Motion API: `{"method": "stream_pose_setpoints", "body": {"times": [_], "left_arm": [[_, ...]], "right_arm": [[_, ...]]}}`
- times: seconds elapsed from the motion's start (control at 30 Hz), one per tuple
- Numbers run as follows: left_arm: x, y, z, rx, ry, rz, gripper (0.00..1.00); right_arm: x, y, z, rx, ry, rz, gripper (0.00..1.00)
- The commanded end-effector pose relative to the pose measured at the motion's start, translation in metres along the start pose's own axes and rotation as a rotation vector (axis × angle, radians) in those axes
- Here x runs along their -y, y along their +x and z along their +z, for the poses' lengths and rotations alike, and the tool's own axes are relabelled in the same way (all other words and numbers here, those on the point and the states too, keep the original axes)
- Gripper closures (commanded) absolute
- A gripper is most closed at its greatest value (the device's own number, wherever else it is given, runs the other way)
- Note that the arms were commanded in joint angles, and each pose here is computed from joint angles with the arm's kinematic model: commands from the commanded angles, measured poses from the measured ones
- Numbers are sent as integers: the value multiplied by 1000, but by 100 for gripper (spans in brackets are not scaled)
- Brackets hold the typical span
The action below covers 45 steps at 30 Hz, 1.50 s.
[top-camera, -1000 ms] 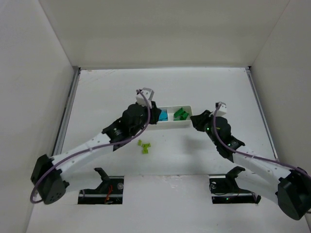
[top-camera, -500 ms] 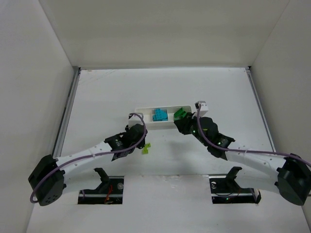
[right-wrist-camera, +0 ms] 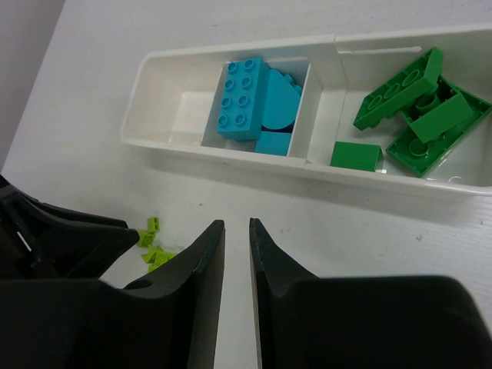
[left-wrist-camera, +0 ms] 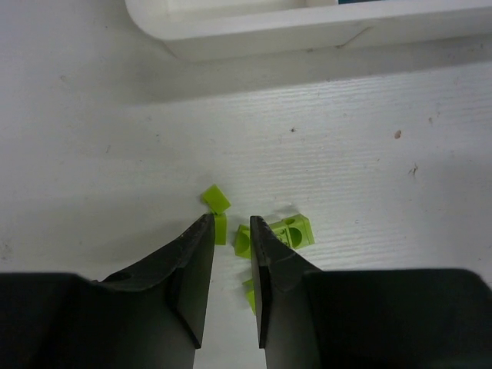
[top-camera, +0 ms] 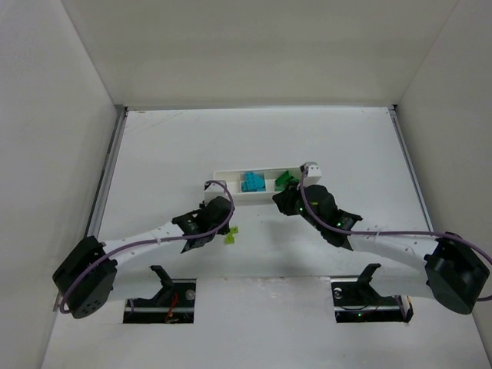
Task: Sort the legos into containers by color
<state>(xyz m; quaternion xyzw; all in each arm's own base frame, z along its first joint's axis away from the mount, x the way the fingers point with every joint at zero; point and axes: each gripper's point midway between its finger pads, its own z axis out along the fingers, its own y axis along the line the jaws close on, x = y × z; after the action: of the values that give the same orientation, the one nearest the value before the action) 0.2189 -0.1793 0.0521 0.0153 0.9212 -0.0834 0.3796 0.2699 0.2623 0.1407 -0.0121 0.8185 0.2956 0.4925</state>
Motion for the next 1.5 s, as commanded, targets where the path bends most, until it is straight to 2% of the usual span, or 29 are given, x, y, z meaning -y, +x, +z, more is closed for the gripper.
{"method": "stream_pose_setpoints", "body": {"times": [0.0,0.67,0.73,0.83,1.03,1.23,1.33,1.47], "left_arm": [[-3,2,6,4,-17,-15,78],[-18,25,17,-49,-68,1,78],[-20,27,17,-53,-73,1,79],[-23,23,17,-39,-81,-9,84],[-26,5,10,28,-75,-47,89],[-14,-33,-11,131,-11,-104,89],[-8,-55,-19,176,24,-131,89],[-3,-81,-20,215,49,-142,88]], "right_arm": [[-18,-21,2,54,-43,0,75],[-27,-13,6,30,-58,-12,73],[-31,-11,6,23,-67,-14,69],[-37,-5,7,-1,-87,-27,56],[-69,25,-2,-93,-190,-53,49],[-112,88,-17,-248,-312,-182,40],[-118,113,-13,-303,-289,-236,39],[-118,123,2,-312,-238,-241,35]]}}
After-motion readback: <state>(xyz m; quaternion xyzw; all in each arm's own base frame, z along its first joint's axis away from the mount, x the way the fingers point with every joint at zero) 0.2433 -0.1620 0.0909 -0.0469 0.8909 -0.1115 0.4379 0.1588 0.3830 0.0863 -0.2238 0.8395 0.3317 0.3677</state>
